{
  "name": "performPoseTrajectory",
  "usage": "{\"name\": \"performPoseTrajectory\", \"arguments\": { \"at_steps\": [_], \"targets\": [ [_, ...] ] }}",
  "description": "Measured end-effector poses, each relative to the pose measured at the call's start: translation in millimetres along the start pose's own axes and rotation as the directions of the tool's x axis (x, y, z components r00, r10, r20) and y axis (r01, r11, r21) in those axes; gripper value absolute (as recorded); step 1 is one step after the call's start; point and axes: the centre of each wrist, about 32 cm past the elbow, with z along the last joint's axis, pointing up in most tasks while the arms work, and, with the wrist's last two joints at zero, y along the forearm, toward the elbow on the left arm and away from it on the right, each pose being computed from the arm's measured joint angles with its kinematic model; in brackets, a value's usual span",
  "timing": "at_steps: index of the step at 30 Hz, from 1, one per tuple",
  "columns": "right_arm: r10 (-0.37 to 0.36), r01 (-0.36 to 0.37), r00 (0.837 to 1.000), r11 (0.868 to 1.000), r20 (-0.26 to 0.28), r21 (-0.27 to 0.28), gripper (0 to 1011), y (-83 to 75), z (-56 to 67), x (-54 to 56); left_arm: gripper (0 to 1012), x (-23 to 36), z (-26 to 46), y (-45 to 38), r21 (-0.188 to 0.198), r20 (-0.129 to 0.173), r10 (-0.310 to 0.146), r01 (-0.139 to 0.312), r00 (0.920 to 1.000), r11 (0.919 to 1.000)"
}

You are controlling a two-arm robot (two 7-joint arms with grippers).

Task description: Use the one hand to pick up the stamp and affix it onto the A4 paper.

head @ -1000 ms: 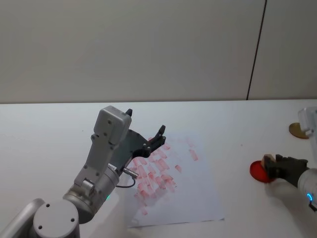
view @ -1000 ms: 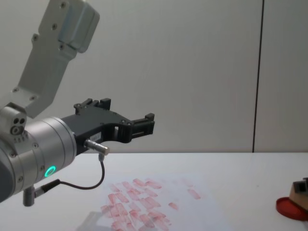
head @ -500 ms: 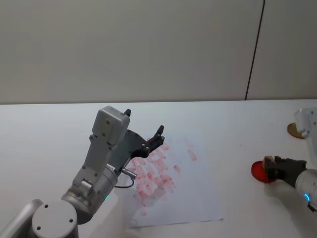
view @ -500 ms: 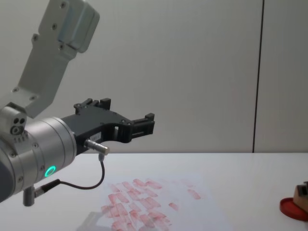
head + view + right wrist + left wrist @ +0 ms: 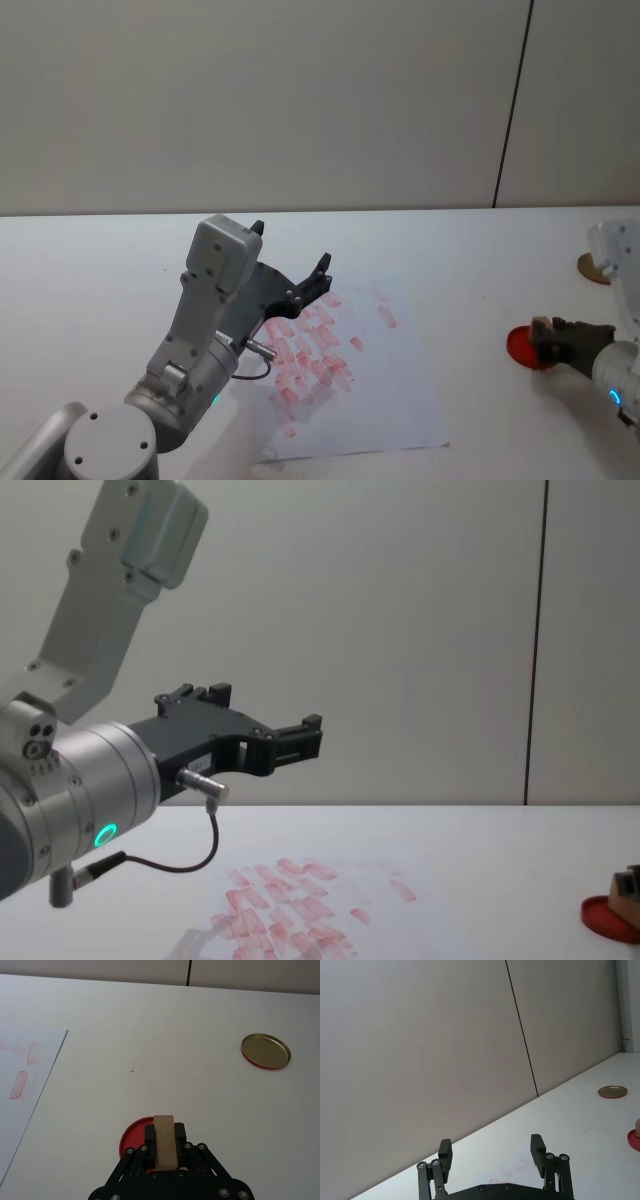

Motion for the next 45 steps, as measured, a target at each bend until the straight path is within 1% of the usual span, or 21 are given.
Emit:
{"name": "performPoseTrajectory", "arguments": {
  "at_steps": [6, 13, 19, 21, 23, 26, 29, 34, 38, 39, 43, 44, 45],
  "targets": [
    [0.002, -0.002, 1.000, 1.000, 0.008, 0.005, 211, 0.8, -0.1, -0.7, 993, 0.0, 0.0, 0.0, 0.000, 0.000, 0.000, 0.000, 1.0000, 1.0000],
    [0.006, -0.007, 1.000, 0.999, 0.025, 0.043, 212, -4.3, 3.2, -3.1, 993, 0.0, 0.0, 0.0, 0.000, 0.000, 0.000, 0.000, 1.0000, 1.0000],
    [0.017, -0.022, 0.999, 0.993, 0.049, 0.114, 211, -14.9, 15.2, -7.3, 993, 0.0, 0.0, 0.0, 0.000, 0.000, 0.000, 0.000, 1.0000, 1.0000],
    [0.022, -0.030, 0.998, 0.989, 0.060, 0.146, 211, -20.0, 21.2, -9.4, 993, 0.0, 0.0, 0.0, 0.000, 0.000, 0.000, 0.000, 1.0000, 1.0000],
    [0.026, -0.037, 0.997, 0.986, 0.069, 0.165, 211, -23.2, 24.8, -11.0, 993, 0.0, 0.0, 0.0, 0.000, 0.000, 0.000, 0.000, 1.0000, 1.0000],
    [0.042, -0.059, 0.995, 0.978, 0.090, 0.201, 211, -29.7, 32.1, -16.4, 993, 0.0, 0.0, 0.0, 0.000, 0.000, 0.000, 0.000, 1.0000, 1.0000],
    [0.059, -0.081, 0.993, 0.972, 0.106, 0.220, 211, -33.3, 36.5, -21.7, 993, 0.0, 0.0, 0.0, 0.000, 0.000, 0.000, 0.000, 1.0000, 1.0000],
    [0.093, -0.121, 0.987, 0.965, 0.129, 0.232, 211, -35.9, 40.8, -29.9, 993, 0.0, 0.0, 0.0, 0.000, 0.000, 0.000, 0.000, 1.0000, 1.0000],
    [0.139, -0.171, 0.979, 0.960, 0.152, 0.223, 211, -35.2, 43.0, -39.7, 993, 0.0, 0.0, 0.0, 0.000, 0.000, 0.000, 0.000, 1.0000, 1.0000],
    [0.139, -0.171, 0.979, 0.960, 0.152, 0.223, 211, -35.2, 43.0, -39.7, 993, 0.0, 0.0, 0.0, 0.000, 0.000, 0.000, 0.000, 1.0000, 1.0000],
    [0.187, -0.219, 0.968, 0.957, 0.169, 0.192, 211, -29.6, 42.7, -50.5, 993, 0.0, 0.0, 0.0, 0.000, 0.000, 0.000, 0.000, 1.0000, 1.0000],
    [0.193, -0.224, 0.966, 0.957, 0.171, 0.185, 211, -28.4, 42.0, -51.3, 993, 0.0, 0.0, 0.0, 0.000, 0.000, 0.000, 0.000, 1.0000, 1.0000],
    [0.209, -0.239, 0.962, 0.956, 0.176, 0.170, 211, -25.1, 41.3, -55.1, 993, 0.0, 0.0, 0.0, 0.000, 0.000, 0.000, 0.000, 1.0000, 1.0000]
  ]
}}
